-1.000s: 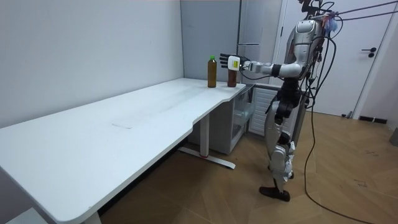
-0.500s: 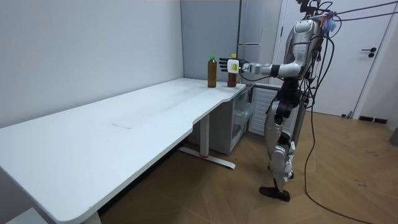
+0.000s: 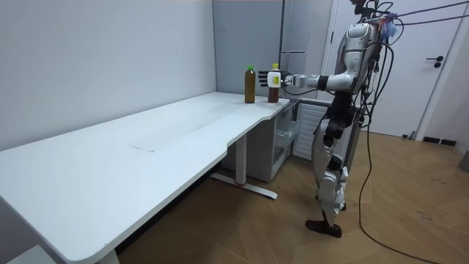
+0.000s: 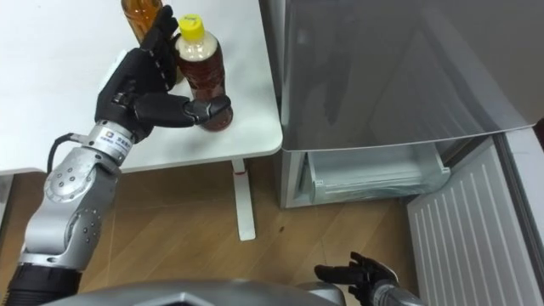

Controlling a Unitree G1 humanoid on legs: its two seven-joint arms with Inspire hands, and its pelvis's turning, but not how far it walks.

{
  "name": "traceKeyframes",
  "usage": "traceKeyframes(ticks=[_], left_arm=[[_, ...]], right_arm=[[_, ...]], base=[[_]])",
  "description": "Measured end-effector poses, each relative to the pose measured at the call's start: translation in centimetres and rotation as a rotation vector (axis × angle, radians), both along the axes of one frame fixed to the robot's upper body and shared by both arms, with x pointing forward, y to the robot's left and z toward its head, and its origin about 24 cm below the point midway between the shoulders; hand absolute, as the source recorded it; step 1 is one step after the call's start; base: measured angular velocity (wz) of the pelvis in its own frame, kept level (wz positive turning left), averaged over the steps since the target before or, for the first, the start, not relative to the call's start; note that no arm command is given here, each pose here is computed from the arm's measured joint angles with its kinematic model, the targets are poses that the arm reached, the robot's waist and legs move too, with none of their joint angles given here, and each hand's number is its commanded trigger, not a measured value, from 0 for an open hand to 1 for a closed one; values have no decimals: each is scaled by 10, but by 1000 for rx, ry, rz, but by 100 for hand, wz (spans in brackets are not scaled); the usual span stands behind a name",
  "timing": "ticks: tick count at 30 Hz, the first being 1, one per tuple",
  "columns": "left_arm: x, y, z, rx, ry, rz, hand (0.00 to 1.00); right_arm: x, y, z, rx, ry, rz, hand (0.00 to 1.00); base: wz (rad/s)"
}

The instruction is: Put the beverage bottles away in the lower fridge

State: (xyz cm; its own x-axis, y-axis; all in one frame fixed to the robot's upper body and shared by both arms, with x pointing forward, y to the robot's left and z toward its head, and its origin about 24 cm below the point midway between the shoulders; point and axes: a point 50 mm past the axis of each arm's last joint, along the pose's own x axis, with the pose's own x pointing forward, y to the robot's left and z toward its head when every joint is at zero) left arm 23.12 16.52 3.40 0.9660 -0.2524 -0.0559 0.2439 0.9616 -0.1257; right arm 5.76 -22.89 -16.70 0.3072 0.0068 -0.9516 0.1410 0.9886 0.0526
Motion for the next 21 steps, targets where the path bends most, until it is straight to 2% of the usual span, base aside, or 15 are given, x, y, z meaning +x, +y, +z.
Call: traceKeyframes(ticks=[19,20,21], left_arm=[[9,1,-11,7,51,0,0],[9,2,-13,7,59,2,4],[9,2,-14,8,67,3,17]], right_arm=[[3,0,1,2,-2,-4,0],[3,0,1,1,-2,-4,0],[3,0,1,1,-2,-4,0]], base=[[0],[0],[0]])
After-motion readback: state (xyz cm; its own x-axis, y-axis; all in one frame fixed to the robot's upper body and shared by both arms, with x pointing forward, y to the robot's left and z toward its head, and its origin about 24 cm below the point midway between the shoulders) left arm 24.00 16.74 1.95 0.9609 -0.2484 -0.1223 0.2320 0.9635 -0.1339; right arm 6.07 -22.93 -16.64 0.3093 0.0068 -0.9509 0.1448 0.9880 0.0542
